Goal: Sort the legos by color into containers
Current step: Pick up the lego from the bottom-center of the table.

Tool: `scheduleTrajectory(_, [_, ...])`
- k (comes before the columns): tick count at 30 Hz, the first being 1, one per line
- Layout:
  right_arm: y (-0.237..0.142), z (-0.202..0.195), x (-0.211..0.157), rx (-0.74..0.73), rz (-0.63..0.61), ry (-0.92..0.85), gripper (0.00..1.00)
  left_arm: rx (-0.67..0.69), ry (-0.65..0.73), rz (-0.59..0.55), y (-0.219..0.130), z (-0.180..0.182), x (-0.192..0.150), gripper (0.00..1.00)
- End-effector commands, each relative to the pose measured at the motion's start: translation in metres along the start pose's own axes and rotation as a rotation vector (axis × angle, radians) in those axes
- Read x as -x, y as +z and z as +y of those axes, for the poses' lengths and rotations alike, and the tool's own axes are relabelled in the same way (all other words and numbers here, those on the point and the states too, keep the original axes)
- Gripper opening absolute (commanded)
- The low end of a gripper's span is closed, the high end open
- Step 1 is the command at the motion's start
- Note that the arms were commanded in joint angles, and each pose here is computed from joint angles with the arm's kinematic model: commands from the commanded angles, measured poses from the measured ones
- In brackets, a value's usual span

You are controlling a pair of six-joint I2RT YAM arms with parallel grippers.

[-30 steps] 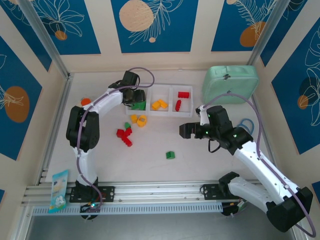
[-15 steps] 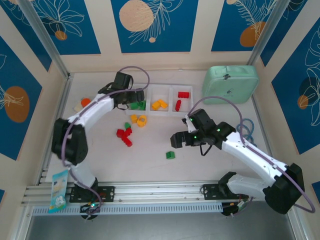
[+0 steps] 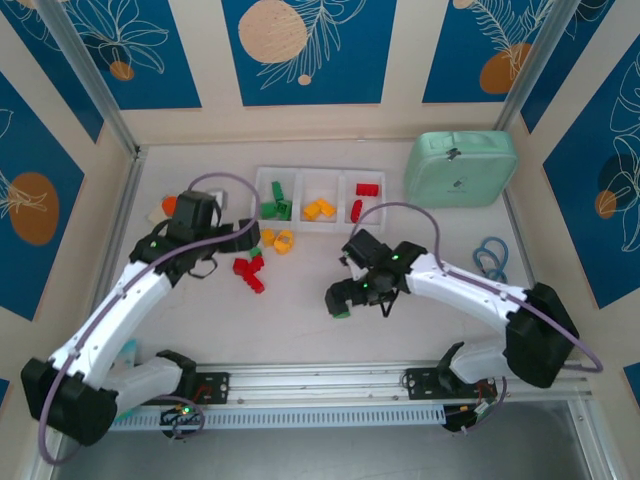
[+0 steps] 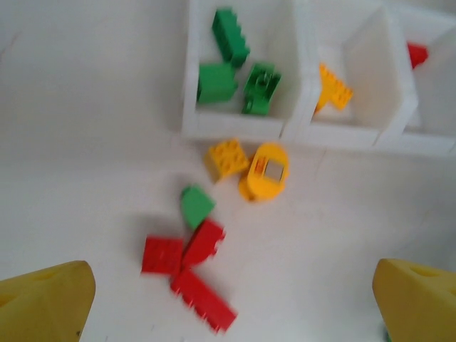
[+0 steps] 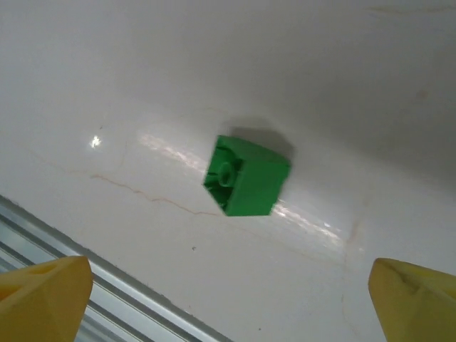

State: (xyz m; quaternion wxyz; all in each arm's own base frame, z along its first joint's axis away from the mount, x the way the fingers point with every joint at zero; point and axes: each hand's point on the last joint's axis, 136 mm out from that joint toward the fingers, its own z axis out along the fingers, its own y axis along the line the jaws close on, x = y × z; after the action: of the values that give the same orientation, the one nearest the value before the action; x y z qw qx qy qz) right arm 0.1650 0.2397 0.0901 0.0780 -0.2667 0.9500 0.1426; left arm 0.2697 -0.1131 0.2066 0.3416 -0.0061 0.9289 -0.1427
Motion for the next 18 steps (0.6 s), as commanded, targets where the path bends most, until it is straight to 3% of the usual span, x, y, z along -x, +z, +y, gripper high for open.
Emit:
scheduleTrajectory(1, [-0.008, 0.008, 0.006, -0.072, -0.033, -0.419, 1.00, 0.027, 0.012, 0.064, -0.021, 0.015, -0.035, 0.99])
scheduleTrajectory(5, [-0.010, 0.013, -0.002, -0.065, -0.077, -0.787, 0.99, 0.041, 0.014, 0.017, -0.045, 0.025, -0.045, 0.99])
scheduleTrajectory(9, [-0.011, 0.006, -0.020, 0.080, -0.055, -0.956, 0.99, 0.026, 0.022, -0.012, -0.059, 0.028, -0.050, 1.00])
scheduleTrajectory(18, [0.024, -0.001, -0.019, 0.089, -0.114, -1.093, 0.99, -0.028, 0.037, -0.002, -0.052, 0.021, -0.059, 0.99])
